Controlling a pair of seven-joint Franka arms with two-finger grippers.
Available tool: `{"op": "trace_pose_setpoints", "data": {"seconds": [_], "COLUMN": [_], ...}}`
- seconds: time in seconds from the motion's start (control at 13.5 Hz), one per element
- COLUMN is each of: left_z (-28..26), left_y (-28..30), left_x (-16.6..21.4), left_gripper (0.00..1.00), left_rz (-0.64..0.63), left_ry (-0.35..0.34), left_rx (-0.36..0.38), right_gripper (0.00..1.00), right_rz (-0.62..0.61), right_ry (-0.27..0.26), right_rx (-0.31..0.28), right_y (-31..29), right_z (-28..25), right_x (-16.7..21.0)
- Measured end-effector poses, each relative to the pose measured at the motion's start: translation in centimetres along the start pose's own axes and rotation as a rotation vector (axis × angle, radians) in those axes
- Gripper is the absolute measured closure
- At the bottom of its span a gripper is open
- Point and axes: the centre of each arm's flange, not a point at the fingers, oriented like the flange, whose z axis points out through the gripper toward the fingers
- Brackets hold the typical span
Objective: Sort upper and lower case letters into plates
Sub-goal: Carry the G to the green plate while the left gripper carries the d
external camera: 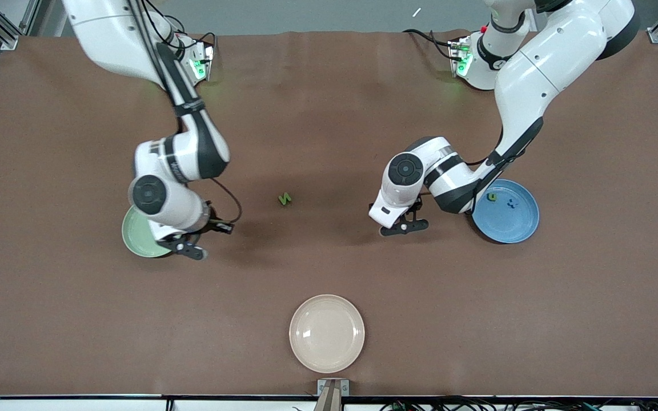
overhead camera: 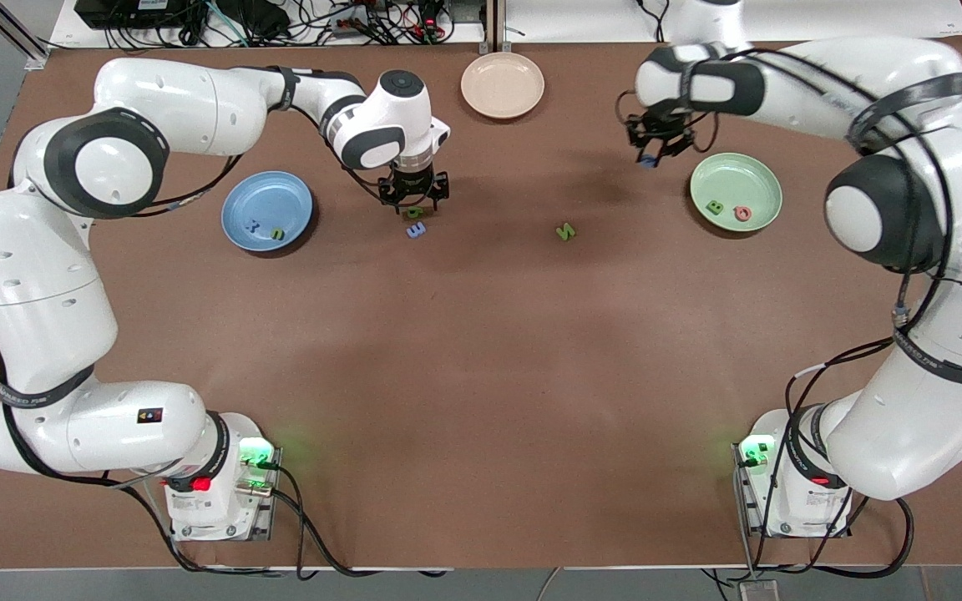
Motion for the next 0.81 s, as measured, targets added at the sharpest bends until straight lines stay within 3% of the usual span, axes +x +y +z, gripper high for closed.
{"op": "trace_pose_setpoints", "data": {"seconds": [0.44,0.67,0.81], "left_z": [0.3,0.2,0.1], "left_y": [-0.4,-0.4,-0.5], "left_x": [0.0,0.2,0.4], "left_gripper": [0.30,0.37,0.48], "left_rz": [-0.002,-0.006,-0.009], "left_ry": [0.006,0.014,0.015], "left_rx": [-0.040,-0.062,-0.066], "right_gripper": [0.66,0.66,0.66], "right_rz": [-0.103,-0.117,-0.120], "right_ry": [-0.027,-0.014,0.012], "right_rx": [0.009,-0.024,-0.041], "right_y": [12.7,14.6,15.5], "right_z": [0.6,0.8,1.5], "right_x": [4.7,5.2,5.5]}}
